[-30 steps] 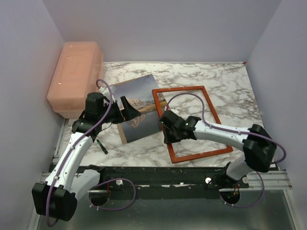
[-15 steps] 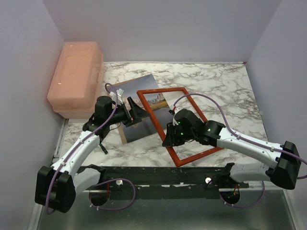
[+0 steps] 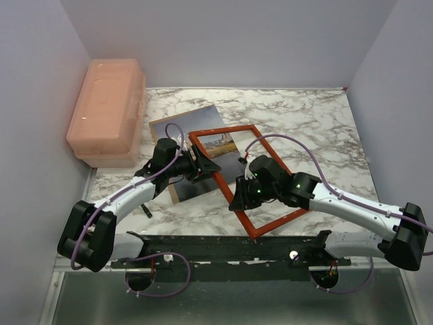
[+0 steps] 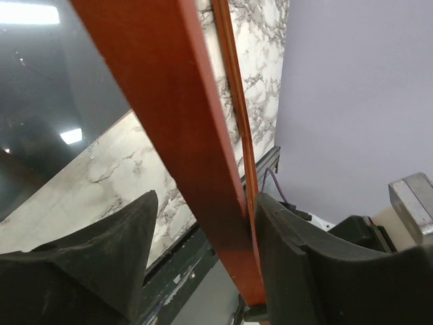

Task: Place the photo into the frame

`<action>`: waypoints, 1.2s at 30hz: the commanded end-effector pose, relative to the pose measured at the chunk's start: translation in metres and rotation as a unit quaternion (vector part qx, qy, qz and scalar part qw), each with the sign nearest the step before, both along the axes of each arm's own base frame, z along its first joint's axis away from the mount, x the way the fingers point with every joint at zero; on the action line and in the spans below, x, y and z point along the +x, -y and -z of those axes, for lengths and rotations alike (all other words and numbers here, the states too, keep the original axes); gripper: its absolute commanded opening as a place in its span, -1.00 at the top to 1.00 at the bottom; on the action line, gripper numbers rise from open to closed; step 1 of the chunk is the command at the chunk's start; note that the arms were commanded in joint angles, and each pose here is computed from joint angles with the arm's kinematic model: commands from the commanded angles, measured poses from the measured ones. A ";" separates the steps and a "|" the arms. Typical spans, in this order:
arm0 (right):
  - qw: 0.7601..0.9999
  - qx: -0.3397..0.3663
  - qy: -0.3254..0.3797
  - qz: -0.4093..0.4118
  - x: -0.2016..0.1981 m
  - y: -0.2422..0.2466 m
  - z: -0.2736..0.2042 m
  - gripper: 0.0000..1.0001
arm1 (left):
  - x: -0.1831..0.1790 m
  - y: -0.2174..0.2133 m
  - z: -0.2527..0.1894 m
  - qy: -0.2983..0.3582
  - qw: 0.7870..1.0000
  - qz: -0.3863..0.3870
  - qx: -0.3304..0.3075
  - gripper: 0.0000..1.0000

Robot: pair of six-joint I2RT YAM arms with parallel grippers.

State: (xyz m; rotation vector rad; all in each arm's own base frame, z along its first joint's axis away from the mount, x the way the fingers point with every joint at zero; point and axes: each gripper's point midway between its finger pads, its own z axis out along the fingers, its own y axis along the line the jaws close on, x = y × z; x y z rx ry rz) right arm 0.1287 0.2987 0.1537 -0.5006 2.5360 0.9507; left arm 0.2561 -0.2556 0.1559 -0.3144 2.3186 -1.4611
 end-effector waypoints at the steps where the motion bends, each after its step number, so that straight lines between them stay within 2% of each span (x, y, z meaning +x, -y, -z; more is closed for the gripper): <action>1: 0.999 0.040 0.012 -0.020 -0.006 -0.009 -0.015 0.94 | 0.008 0.002 0.004 0.006 1.000 -0.022 -0.003 -0.12; 2: 0.999 0.040 0.012 -0.020 -0.005 -0.008 -0.014 0.93 | 0.008 0.001 0.004 0.006 1.000 -0.023 -0.001 -0.06; 8: 0.999 0.035 0.014 -0.020 -0.004 -0.008 -0.014 0.90 | 0.009 0.000 0.002 0.012 0.999 -0.030 -0.003 0.63; 11: 0.999 0.032 0.017 -0.018 -0.003 -0.008 -0.013 0.86 | 0.007 0.000 -0.001 0.016 0.999 -0.030 -0.011 0.80; 13: 0.999 0.026 0.023 -0.008 0.001 -0.005 -0.014 0.62 | 0.007 0.000 -0.004 0.019 0.999 -0.032 -0.013 0.88; 18: 0.997 0.034 0.061 0.034 0.017 0.001 -0.038 -0.47 | 0.005 -0.002 -0.015 0.030 0.999 -0.038 -0.017 1.00; 20: 0.994 0.041 0.082 0.061 0.026 0.004 -0.054 -0.82 | 0.004 -0.004 -0.021 0.035 0.998 -0.042 -0.015 1.00; 21: 0.992 0.044 0.091 0.074 0.030 0.006 -0.062 -0.91 | 0.003 -0.005 -0.024 0.039 0.998 -0.045 -0.013 1.00; 23: 0.988 0.038 0.110 0.101 0.041 0.011 -0.073 -0.99 | 0.003 -0.009 -0.031 0.049 0.997 -0.053 -0.004 1.00; 27: 0.984 -0.012 0.124 0.129 0.057 0.015 -0.076 -1.00 | 0.002 -0.019 -0.043 0.065 0.995 -0.071 0.036 1.00; 31: 0.975 -0.070 0.152 0.144 0.064 0.007 -0.079 -1.00 | 0.001 -0.026 -0.056 0.075 0.992 -0.087 0.045 1.00; 36: 0.948 -0.162 0.222 0.158 0.056 -0.013 -0.087 -1.00 | -0.001 -0.032 -0.063 0.072 0.991 -0.100 0.054 1.00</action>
